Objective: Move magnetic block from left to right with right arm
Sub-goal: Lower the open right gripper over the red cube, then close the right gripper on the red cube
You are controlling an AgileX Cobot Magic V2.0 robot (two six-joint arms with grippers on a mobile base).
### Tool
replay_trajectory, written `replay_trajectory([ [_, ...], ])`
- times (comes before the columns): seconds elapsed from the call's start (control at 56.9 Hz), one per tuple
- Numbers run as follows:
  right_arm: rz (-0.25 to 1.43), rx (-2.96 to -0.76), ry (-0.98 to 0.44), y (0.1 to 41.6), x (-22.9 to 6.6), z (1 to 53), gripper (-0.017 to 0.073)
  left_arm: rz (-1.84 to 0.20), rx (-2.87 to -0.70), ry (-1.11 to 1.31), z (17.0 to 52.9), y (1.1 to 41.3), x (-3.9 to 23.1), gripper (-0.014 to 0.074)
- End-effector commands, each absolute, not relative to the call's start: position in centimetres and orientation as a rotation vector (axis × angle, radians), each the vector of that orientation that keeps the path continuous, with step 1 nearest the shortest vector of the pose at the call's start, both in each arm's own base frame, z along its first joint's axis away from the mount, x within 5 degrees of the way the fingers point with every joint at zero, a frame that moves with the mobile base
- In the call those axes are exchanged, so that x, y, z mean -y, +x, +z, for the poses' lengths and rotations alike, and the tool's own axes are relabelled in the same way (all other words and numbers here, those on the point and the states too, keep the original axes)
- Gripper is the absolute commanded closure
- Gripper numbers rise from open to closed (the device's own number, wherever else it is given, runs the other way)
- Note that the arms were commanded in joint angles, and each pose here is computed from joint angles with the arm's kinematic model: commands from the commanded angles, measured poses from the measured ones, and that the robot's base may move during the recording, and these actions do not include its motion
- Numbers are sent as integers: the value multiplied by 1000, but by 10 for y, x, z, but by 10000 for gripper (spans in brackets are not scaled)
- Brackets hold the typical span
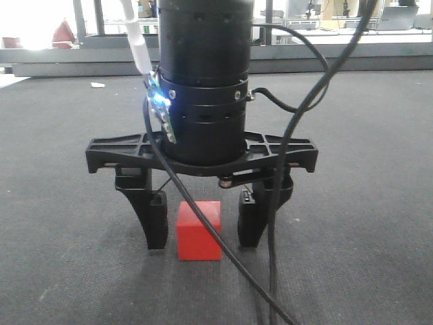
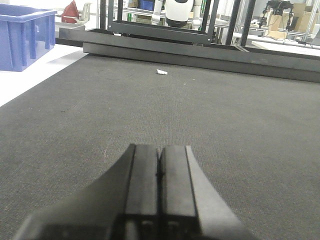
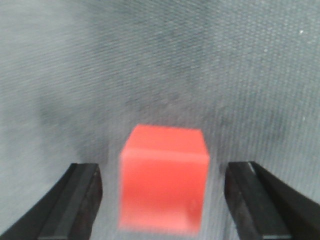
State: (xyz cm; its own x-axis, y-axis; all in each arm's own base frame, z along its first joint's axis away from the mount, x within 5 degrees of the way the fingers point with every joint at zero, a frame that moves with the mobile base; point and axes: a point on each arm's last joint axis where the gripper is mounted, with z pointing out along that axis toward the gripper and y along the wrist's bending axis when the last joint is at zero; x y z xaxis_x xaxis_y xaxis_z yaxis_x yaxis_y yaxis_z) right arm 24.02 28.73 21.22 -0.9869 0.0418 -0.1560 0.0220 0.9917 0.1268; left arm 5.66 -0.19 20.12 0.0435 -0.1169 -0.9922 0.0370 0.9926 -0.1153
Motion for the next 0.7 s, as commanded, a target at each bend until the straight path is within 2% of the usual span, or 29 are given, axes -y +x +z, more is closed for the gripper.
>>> replay_trajectory([
  [0.0, 271, -2899, 52, 244, -285, 240, -38, -122, -1441, -66, 206, 55, 1, 720],
  [0.211, 257, -2908, 60, 247, -285, 235, -24, -122, -1441, -66, 206, 55, 1, 720],
  [0.51, 259, -2909, 60, 246, -285, 235, 258, -122, -1441, -66, 206, 55, 1, 720],
  [0.685, 262, -2907, 60, 246, -285, 237, 276, -122, -1441, -66, 206, 55, 1, 720],
])
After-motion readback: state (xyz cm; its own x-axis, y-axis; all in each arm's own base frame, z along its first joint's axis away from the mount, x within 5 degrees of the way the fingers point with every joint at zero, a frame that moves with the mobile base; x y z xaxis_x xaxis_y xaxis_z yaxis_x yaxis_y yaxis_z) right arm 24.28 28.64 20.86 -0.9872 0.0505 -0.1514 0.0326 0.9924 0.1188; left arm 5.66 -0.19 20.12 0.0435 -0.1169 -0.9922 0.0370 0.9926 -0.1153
